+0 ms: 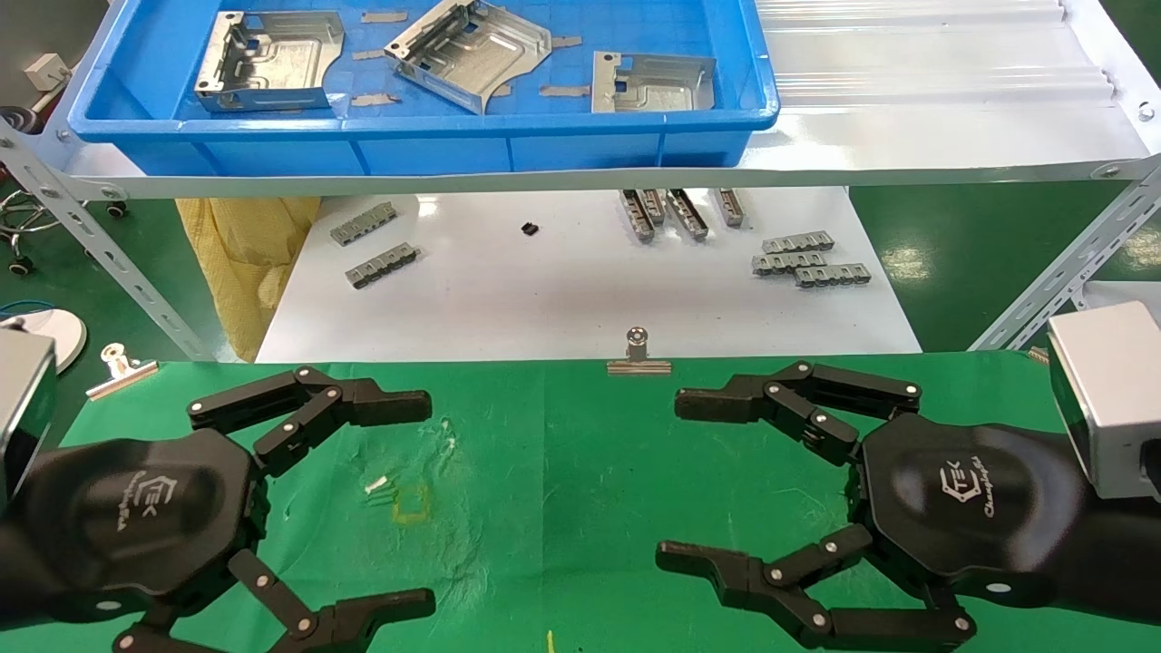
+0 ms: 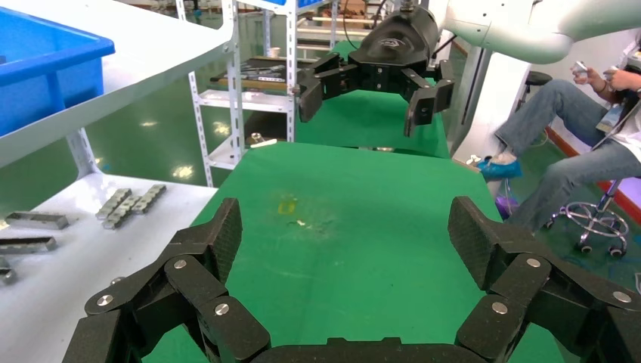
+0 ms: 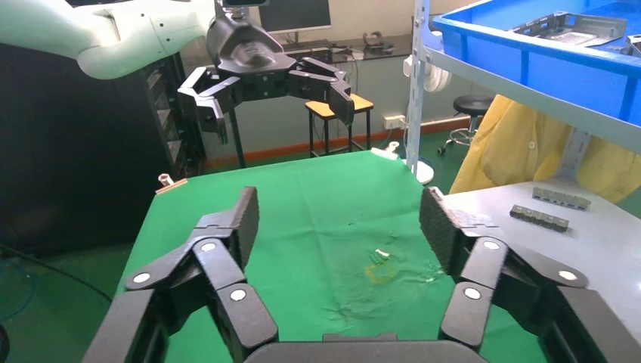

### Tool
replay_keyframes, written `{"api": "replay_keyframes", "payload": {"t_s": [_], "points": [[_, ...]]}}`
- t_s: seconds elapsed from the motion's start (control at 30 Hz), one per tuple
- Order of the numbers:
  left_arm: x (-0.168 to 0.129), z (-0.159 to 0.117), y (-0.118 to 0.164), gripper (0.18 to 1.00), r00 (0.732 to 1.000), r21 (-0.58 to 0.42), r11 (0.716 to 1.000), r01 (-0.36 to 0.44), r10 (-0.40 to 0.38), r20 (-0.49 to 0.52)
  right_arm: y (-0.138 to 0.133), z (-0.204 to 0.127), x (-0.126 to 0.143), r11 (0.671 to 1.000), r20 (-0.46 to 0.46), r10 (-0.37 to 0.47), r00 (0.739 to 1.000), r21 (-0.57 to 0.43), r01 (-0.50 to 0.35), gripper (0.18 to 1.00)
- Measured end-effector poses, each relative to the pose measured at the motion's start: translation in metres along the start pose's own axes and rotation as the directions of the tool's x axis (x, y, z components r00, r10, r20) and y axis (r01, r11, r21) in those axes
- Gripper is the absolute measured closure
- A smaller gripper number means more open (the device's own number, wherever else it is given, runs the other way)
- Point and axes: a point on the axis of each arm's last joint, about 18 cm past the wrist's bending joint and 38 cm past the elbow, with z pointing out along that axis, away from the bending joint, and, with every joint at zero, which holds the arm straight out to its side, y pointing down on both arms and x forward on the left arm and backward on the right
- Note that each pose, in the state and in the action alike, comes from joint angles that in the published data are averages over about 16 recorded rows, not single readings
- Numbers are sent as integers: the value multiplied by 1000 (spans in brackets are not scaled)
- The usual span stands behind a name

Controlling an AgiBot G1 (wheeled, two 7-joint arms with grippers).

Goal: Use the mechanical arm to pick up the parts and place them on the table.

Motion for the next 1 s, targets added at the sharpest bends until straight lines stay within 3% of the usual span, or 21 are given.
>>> {"api": "replay_keyframes", "payload": {"t_s": [0.27,0.7,1.0], "points": [[0,0,0,183,1000,0,1000,0,0,0,0,0,0,1000,0,0,1000,0,0,478],[-5,1,-7,183,1000,-6,1000,-20,20,8,0,0,0,1000,0,0,1000,0,0,780],[-51,18,-45,183,984,-29,990,-138,141,107,0,0,0,1000,0,0,1000,0,0,919]]}}
